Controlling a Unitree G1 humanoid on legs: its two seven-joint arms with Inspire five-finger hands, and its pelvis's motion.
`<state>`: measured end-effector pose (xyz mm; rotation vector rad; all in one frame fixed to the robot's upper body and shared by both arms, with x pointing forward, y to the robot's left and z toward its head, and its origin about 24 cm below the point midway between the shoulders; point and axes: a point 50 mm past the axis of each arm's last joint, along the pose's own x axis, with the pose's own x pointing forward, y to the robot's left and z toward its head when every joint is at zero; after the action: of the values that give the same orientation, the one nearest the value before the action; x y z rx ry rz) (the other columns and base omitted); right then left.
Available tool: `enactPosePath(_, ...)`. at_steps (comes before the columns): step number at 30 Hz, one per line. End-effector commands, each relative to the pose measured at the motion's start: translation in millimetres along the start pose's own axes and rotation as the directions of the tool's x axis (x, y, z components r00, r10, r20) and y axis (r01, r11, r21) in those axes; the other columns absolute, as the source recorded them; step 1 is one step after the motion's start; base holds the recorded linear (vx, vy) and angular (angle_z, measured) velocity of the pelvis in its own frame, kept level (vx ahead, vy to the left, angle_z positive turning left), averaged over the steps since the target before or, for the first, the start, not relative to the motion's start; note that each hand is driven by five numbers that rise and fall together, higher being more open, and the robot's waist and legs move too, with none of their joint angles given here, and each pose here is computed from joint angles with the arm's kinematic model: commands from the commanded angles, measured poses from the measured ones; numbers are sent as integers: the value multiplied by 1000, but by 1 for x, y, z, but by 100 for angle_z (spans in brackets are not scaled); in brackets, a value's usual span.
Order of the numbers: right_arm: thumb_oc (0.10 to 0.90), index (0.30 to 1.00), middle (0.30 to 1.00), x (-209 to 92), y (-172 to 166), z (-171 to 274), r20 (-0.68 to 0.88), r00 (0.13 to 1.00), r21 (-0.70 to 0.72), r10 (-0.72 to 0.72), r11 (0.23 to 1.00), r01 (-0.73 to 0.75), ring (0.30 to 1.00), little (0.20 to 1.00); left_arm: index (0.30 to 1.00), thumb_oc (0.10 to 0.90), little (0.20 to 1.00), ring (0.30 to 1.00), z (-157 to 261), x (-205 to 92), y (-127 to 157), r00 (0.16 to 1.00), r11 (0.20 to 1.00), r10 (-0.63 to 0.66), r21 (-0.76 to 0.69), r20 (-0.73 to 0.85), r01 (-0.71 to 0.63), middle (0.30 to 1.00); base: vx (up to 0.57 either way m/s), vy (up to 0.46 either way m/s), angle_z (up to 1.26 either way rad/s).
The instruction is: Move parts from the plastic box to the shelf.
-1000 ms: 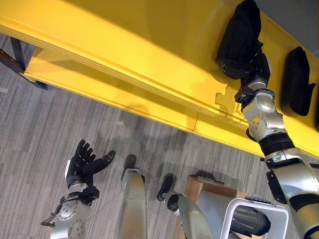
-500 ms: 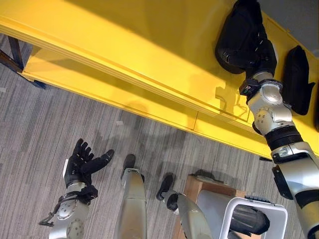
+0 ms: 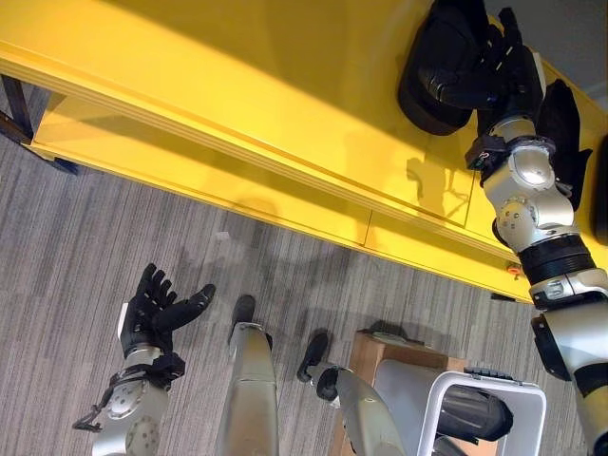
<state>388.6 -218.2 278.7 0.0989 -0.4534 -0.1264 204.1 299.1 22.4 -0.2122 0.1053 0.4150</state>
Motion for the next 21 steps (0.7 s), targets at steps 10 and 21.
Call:
enactPosePath(10,900,1000,1000,-2,-29,61,265,964,-183,1,982,49,1000,1000,1000,900,1000,1000,13,-3,3,996,999,-35,15,81,33,1000,0,0,0)
enactPosePath(21,900,1000,1000,10,-8,73,112,956,-600,272,785,-153,1000,1000,1000,900,1000,1000,20,0,1,988,990,-130,67,86,125,1000,-2,-2,-1)
